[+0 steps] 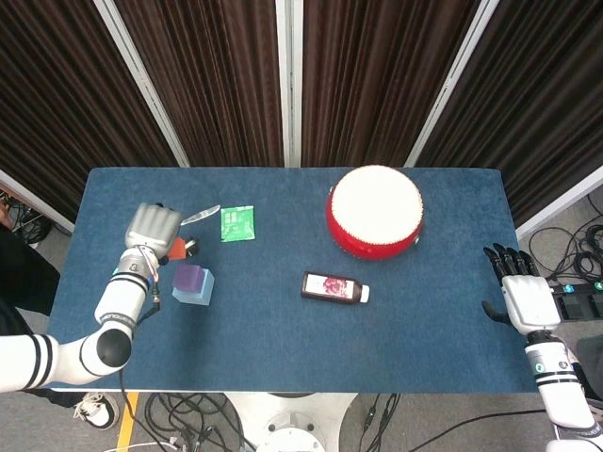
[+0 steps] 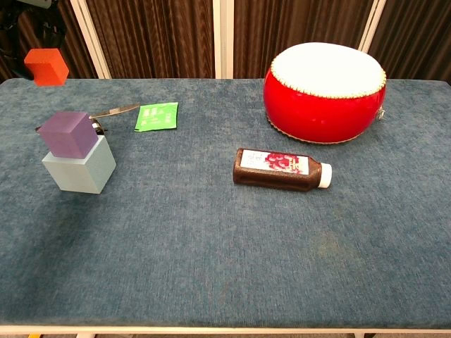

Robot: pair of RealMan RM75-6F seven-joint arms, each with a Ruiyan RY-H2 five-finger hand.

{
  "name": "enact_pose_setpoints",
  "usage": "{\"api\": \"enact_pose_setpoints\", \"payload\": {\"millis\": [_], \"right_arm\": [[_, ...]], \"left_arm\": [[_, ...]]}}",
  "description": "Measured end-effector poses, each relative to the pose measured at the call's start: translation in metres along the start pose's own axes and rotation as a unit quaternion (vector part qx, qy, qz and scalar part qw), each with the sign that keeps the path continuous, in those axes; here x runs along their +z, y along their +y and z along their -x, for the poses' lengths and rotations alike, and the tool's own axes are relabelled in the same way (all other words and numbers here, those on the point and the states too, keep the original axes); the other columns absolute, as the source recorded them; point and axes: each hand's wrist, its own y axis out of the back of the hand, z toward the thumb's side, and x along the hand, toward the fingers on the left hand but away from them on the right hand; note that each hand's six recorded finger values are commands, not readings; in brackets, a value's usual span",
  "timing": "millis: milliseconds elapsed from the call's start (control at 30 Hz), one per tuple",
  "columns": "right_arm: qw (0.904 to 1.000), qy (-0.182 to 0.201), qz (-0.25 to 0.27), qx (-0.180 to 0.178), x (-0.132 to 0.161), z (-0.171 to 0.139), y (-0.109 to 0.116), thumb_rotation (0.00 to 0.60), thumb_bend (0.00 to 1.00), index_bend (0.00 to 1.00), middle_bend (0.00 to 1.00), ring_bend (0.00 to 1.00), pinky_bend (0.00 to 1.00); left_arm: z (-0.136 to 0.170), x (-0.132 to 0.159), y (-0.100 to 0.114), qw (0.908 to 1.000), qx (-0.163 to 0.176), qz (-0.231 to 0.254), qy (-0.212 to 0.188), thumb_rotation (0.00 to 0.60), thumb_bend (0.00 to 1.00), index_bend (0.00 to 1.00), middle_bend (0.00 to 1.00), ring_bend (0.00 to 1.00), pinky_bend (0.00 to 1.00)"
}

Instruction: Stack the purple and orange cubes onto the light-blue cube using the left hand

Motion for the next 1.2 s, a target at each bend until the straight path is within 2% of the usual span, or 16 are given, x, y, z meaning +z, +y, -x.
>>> {"api": "enact_pose_setpoints", "payload": {"millis": [200,400,933,1200], "right_arm": [[0.9999,0.010,-0.002,0.000,0.005,-0.001,0.001,0.600,0.20,0.00,0.01,0.00,0.00],[0.9999,0.010,-0.005,0.002,0.005,0.001,0.001,0.600,0.20,0.00,0.01,0.00,0.00],[0.9999,0.005,-0.011,0.004,0.004,0.001,-0.001,0.600,0.20,0.00,0.01,0.00,0.00],[0.9999,0.004,-0.012,0.007,0.003,0.000,-0.003,0.600,0.20,0.00,0.01,0.00,0.00]], "left_arm": [[0.005,-0.006,-0.019,0.9995,-0.023,-0.019,0.008,0.600,0.25,0.61,0.47,0.30,0.42],[0.003,0.001,-0.039,0.9986,-0.031,-0.042,-0.001,0.600,0.25,0.61,0.47,0.30,0.42],[0.004,-0.002,-0.045,0.9989,-0.031,-0.035,-0.002,0.600,0.25,0.61,0.47,0.30,0.42],[0.018,0.012,-0.040,0.9989,-0.020,-0.029,-0.030,0.600,0.25,0.61,0.47,0.30,0.42]]}}
